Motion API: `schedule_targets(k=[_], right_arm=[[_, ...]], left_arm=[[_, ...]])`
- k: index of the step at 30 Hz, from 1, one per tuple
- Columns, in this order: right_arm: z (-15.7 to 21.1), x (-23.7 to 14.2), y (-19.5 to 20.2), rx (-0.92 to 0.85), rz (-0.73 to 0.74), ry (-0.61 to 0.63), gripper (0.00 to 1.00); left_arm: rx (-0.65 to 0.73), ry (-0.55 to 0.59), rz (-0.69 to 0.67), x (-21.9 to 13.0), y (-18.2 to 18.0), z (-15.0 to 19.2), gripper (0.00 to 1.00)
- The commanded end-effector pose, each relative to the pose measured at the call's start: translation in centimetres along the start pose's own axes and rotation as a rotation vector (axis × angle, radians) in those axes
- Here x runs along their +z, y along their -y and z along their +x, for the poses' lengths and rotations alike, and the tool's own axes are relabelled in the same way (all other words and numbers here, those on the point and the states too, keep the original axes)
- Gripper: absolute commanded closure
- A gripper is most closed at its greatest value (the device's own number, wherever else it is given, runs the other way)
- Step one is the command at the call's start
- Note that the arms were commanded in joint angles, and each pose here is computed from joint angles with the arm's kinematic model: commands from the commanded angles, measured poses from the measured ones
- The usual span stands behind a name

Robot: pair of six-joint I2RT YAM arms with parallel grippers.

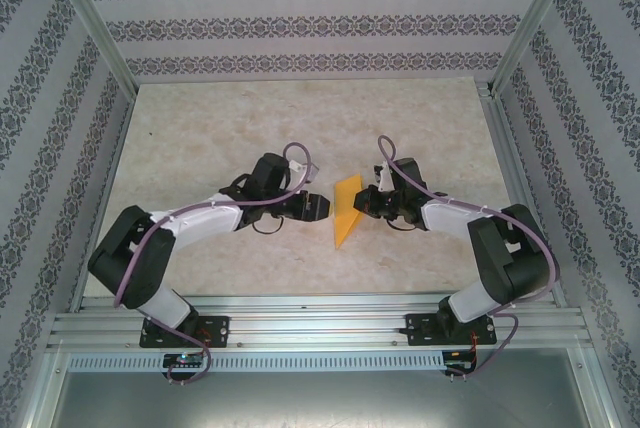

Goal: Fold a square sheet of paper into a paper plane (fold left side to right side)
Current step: Place the paper at the center of the table, then pick up the paper from the center of the table.

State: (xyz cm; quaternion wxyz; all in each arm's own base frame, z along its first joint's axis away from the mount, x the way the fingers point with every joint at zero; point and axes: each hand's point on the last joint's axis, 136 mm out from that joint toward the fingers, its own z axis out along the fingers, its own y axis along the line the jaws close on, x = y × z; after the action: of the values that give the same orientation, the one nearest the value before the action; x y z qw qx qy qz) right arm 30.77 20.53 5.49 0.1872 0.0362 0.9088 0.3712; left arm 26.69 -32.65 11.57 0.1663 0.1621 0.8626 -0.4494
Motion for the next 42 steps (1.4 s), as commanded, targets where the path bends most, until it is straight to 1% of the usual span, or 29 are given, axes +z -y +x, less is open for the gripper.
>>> schedule_targets(k=[1, 6, 10, 15, 17, 21, 26, 32, 33, 34, 35, 39, 40, 42], right_arm=[[-1.3, 0.2, 0.0, -0.026, 0.026, 0.04, 0.93], [-1.0, 0.5, 0.7, -0.02, 0.047, 0.024, 0.88], [-0.8, 0.4, 1.0, -0.012, 0.061, 0.016, 0.83], [-0.9, -0.7, 1.6, 0.006, 0.079, 0.021, 0.73], [-1.0, -1.4, 1.8, 0.014, 0.079, 0.025, 0.7], [-0.8, -2.4, 1.8, 0.014, 0.07, 0.023, 0.63], [-0.2, -2.1, 1.5, 0.038, 0.048, -0.014, 0.61], [-0.2, -1.0, -0.1, 0.031, -0.012, -0.031, 0.58], [-0.2, -0.8, -0.4, 0.024, -0.016, -0.035, 0.59], [-0.2, -0.6, -0.6, 0.021, -0.017, -0.043, 0.61], [-0.2, -0.5, -0.7, 0.021, -0.017, -0.046, 0.65], [-0.9, -0.7, -2.4, 0.004, -0.072, -0.033, 0.97], [-1.2, -1.0, -3.2, -0.007, -0.091, -0.023, 1.0], [-1.7, -1.5, -4.6, -0.027, -0.135, -0.01, 1.0]], left_arm=[[0.027, 0.026, 0.029, 1.7, 1.5, -1.4, 0.51], [0.032, -0.043, 0.022, 4.7, 1.7, 0.1, 0.53], [0.017, -0.085, -0.003, 6.8, 0.8, 1.0, 0.55], [-0.007, -0.11, -0.062, 8.3, -1.1, 1.8, 0.63], [-0.014, -0.102, -0.076, 8.4, -1.5, 1.8, 0.65], [-0.003, -0.072, -0.067, 7.7, -0.9, 1.3, 0.65], [0.04, -0.03, -0.082, 6.0, 0.2, 0.1, 0.62], [0.049, 0.015, -0.125, 3.9, -0.1, -0.8, 0.57], [0.046, 0.023, -0.132, 3.6, -0.3, -0.9, 0.56], [0.04, 0.036, -0.139, 3.2, -0.5, -1.0, 0.54], [0.033, 0.049, -0.144, 2.8, -0.7, -1.2, 0.53], [-0.006, 0.127, -0.168, 0.3, -1.9, -2.3, 0.49], [-0.018, 0.15, -0.173, -0.6, -2.2, -2.7, 0.49], [-0.044, 0.194, -0.185, -2.3, -2.9, -3.3, 0.47]])
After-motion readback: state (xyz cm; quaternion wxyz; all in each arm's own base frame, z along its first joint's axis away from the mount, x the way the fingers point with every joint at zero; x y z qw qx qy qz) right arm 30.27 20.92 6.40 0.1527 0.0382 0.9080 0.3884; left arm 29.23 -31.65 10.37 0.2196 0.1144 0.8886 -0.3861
